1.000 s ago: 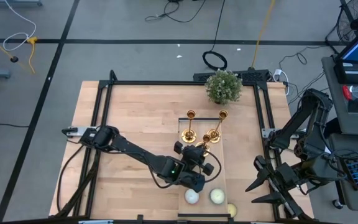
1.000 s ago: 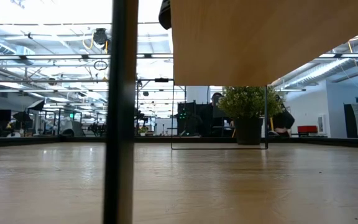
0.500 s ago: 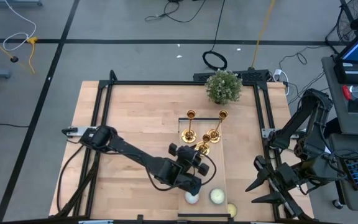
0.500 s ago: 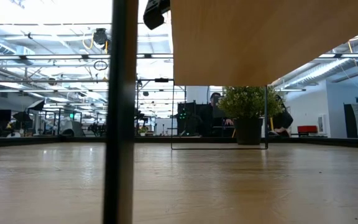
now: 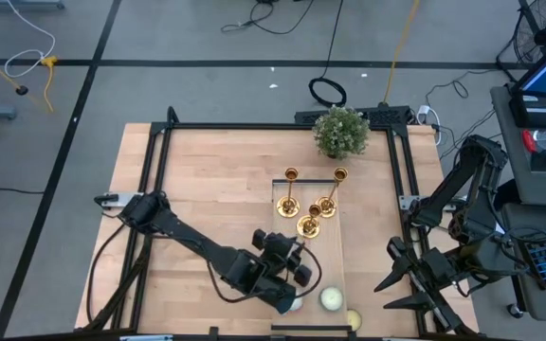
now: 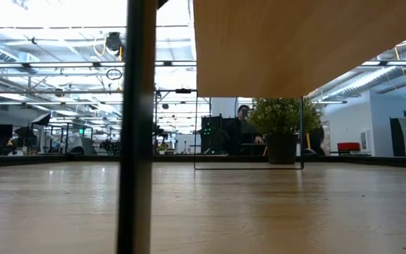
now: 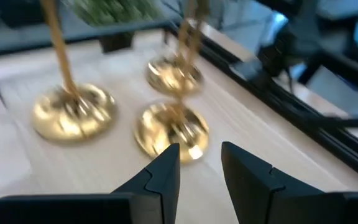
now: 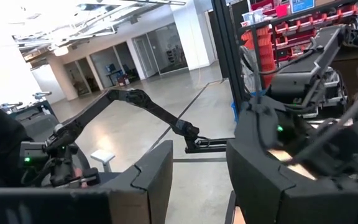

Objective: Pick & Place candle stick holders
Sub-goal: Put the red patterned scented candle on the shelf

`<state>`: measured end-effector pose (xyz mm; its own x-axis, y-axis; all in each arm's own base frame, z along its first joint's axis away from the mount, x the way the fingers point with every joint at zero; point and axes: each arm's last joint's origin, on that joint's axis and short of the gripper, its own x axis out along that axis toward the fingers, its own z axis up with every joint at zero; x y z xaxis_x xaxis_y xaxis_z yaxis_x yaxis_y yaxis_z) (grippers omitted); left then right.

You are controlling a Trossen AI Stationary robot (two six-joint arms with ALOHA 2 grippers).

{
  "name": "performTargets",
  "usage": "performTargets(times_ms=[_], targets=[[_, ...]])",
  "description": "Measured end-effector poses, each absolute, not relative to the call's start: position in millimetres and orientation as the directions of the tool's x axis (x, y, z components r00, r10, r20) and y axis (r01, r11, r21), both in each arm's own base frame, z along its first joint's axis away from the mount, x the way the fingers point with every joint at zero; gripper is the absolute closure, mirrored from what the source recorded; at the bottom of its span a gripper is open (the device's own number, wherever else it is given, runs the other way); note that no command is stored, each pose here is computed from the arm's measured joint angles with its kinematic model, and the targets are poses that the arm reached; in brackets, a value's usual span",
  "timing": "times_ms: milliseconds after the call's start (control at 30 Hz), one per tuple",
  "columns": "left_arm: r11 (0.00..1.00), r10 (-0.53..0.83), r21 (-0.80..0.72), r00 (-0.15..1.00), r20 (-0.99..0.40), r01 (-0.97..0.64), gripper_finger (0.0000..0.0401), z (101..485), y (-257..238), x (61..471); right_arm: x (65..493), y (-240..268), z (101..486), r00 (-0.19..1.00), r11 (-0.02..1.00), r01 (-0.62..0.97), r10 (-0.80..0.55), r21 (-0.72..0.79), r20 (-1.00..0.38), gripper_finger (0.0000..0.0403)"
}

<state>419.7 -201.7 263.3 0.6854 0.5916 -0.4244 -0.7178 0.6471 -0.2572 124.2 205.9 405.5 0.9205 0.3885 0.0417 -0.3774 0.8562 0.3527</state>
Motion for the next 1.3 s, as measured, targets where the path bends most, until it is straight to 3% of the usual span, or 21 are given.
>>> performTargets(times_ms=[267,567,867,1133,1300], targets=[[0.701,0.455,-0.314,0.74,-0.495,-0.641,0.0279,274.7,-224.8,402.8,124.3,205.9,404.9,0.921,0.86,-0.377,0.389,0.344,0.036,0.0257],[0.681,0.425,-0.43,0.798,-0.428,-0.593,0.0279,314.2,-226.0,386.6,124.3,206.0,403.1,0.921,0.868,-0.375,0.39,0.325,0.021,0.0257],[0.753,0.129,-0.498,0.838,-0.53,-0.431,0.0279,333.8,-226.7,380.1,124.3,205.9,402.8,0.921,0.861,-0.37,0.389,0.35,0.019,0.0257],[0.784,-0.237,-0.574,0.743,-0.626,-0.234,0.0279,329.8,-250.7,369.3,127.3,210.0,398.3,0.924,0.816,-0.338,0.383,0.47,0.0,0.0257],[0.808,-0.292,-0.566,0.722,-0.628,-0.165,0.0279,329.7,-275.9,350.8,134.7,222.5,386.7,0.924,0.799,-0.308,0.381,0.516,-0.038,0.0257]])
